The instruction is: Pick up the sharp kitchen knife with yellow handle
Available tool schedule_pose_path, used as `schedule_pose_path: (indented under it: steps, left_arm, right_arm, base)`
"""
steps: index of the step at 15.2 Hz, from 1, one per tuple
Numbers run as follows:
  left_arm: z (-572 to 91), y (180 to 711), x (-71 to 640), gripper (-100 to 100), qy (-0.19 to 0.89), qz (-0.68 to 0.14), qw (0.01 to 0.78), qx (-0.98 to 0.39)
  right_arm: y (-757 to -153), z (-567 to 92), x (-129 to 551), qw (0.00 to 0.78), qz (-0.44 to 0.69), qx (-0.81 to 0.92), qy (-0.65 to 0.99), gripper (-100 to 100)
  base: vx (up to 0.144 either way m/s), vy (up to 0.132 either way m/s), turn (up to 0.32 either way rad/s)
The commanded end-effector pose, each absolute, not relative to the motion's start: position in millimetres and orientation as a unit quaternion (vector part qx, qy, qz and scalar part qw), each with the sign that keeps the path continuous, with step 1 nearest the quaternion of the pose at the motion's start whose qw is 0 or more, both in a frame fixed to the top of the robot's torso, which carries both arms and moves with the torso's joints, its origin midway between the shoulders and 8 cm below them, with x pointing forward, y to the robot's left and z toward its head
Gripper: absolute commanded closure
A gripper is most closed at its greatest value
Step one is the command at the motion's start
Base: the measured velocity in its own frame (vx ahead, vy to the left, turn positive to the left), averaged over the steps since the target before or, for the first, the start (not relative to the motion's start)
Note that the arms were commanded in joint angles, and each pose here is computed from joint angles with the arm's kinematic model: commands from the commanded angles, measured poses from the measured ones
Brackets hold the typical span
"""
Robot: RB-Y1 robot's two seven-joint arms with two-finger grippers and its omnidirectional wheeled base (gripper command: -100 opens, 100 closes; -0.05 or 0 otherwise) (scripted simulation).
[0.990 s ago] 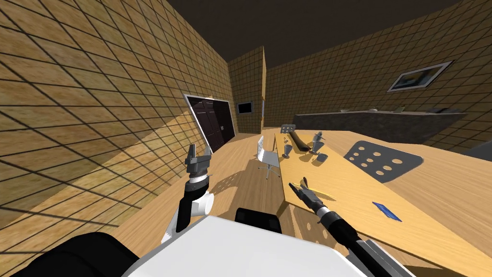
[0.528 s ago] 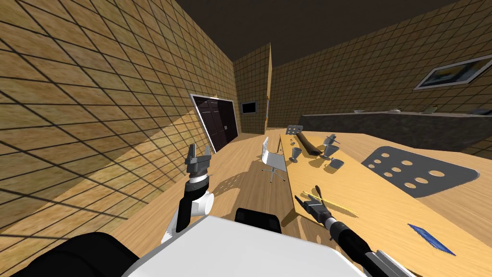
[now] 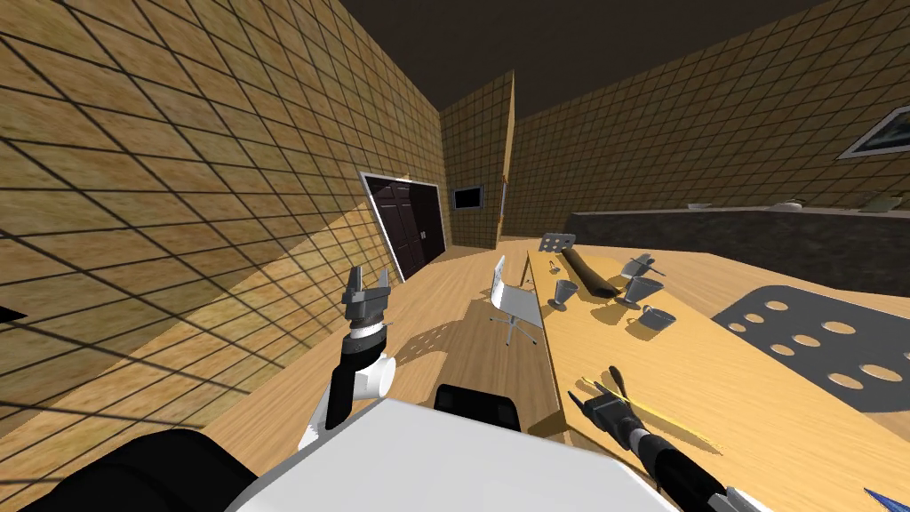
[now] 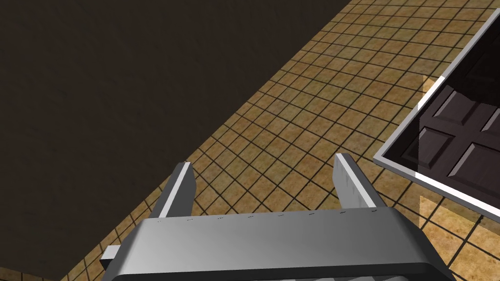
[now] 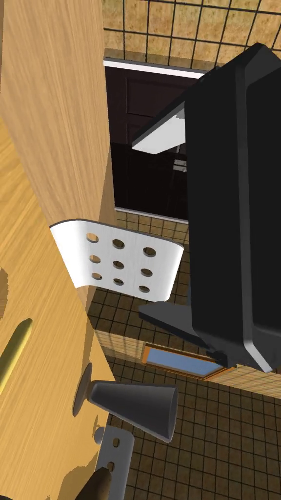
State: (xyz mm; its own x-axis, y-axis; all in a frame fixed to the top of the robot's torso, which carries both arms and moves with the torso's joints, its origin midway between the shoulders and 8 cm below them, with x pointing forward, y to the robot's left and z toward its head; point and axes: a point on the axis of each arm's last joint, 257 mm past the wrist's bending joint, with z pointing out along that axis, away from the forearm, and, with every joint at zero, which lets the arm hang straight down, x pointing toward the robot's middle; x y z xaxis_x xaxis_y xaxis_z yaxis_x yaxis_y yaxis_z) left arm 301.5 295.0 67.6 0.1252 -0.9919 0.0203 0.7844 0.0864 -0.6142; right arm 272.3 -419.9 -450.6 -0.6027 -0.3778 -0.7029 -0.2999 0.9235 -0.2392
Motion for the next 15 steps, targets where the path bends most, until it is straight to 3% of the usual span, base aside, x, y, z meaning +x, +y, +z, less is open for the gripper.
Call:
schedule_pose_path:
  steps: [1,15]
  left_arm:
    - [68,295,302,0,0.208,-0.628,0.707,-0.25]
    - [68,295,302,0,0.208,-0.628,0.707,-0.25]
  right_arm:
    - [-448,-464,255,0.365,-0.09,-0.232,0.897,-100]
    - [-561,-493,171,0.187,-0.233,-0.409,0.862,-100]
  base:
    - [0.101,0.007,0.098]
    - [0.08,-0.023,0.07]
